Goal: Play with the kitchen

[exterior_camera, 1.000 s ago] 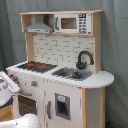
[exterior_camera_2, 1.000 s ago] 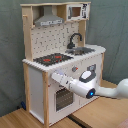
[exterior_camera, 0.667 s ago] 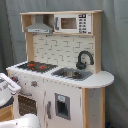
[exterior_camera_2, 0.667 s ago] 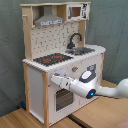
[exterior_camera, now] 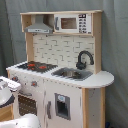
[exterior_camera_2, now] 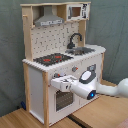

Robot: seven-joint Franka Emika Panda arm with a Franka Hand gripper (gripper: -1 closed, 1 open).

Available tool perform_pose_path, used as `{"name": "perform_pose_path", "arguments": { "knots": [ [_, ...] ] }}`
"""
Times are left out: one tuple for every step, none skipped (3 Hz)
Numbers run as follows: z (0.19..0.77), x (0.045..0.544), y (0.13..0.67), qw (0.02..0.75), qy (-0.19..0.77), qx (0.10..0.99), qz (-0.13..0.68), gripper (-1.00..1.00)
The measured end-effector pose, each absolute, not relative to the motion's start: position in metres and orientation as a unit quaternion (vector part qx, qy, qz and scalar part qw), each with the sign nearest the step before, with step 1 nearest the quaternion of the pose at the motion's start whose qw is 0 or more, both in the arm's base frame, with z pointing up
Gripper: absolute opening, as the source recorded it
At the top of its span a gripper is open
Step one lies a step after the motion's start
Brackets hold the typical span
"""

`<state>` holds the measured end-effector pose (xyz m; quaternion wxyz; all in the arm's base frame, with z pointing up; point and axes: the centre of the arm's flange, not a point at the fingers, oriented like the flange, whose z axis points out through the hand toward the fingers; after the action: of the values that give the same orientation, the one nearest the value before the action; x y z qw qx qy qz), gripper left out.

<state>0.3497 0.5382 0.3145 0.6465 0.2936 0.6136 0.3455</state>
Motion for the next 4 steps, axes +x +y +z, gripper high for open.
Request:
{"name": "perform_pose_path", "arguments": {
  "knots": [
    [0.3128,0.3498,0.5361,0.674,0.629,0.244,0.300,-1.00],
    [0.3105,0.3498,0.5334,0.695,0.638,0.198,0.266,-1.00],
    [0.3100,0.3490,0.5333,0.698,0.638,0.190,0.264,-1.00],
    [0.3100,0.3488,0.5335,0.698,0.638,0.191,0.264,1.00]
  ]
}}
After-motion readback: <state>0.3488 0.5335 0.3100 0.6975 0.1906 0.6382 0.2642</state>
